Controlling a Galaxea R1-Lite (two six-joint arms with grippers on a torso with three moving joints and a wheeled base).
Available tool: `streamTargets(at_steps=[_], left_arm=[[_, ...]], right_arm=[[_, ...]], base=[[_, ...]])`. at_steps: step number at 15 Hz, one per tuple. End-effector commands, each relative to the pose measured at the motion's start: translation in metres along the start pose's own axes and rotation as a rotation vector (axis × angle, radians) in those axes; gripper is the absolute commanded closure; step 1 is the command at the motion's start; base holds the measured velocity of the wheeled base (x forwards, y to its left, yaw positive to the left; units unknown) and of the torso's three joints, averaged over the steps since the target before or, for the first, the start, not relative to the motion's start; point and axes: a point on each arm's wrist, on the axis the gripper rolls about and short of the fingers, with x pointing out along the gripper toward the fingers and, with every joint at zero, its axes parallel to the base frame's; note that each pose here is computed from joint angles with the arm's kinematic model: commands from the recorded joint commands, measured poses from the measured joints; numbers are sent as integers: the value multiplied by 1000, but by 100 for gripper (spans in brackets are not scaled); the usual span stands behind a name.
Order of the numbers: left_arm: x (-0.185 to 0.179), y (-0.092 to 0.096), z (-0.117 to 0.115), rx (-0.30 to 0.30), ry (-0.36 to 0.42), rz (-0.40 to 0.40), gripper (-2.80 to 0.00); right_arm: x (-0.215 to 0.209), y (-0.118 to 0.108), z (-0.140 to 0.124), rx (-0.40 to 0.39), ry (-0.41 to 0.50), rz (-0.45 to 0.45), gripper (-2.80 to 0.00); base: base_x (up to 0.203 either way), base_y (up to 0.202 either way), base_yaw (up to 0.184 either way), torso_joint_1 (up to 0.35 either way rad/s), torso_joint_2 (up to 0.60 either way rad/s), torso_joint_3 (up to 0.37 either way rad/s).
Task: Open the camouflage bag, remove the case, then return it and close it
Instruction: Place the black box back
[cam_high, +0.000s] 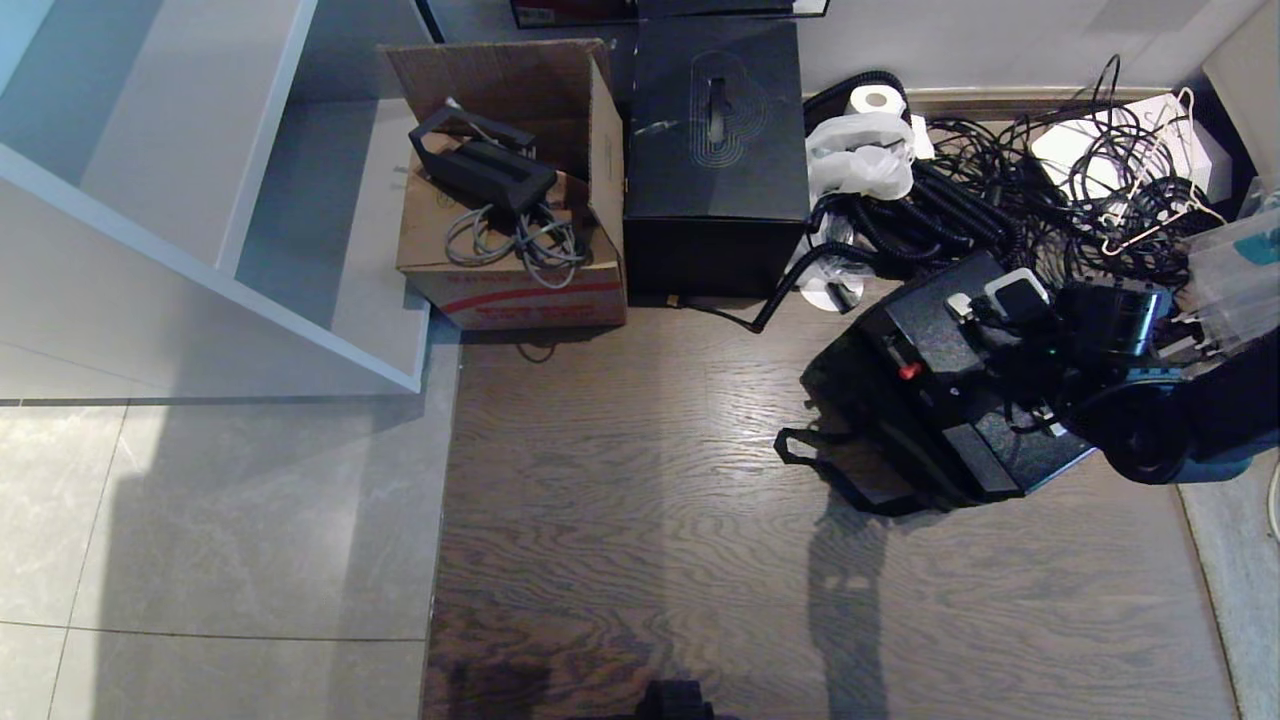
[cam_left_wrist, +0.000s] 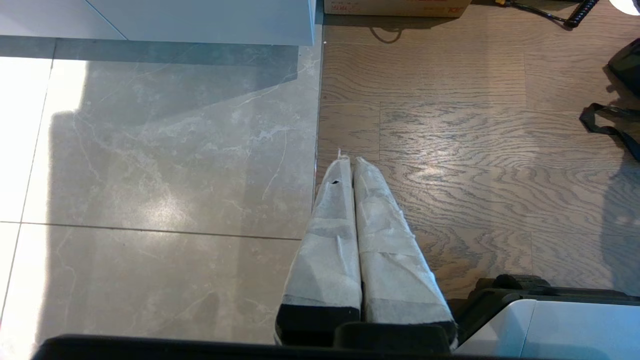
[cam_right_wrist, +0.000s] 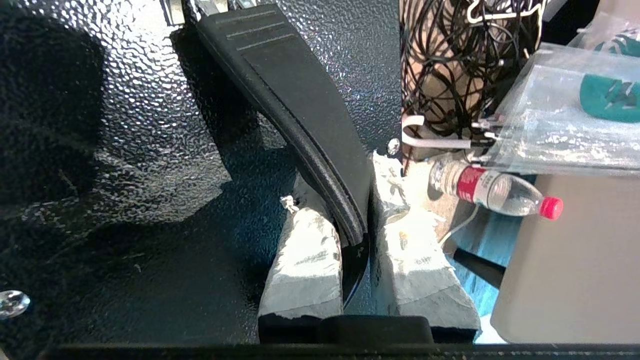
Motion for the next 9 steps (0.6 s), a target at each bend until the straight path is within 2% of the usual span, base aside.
streamTargets(at_steps=[1, 9], left_arm=[[0, 0, 0, -1, 0, 0, 0], [0, 0, 0, -1, 0, 0, 0]], right_arm=[[10, 12, -6, -11, 12, 8, 0], [40, 36, -14, -12, -4, 45, 0]], base=[[0, 0, 0, 0, 0, 0], [0, 0, 0, 0, 0, 0]])
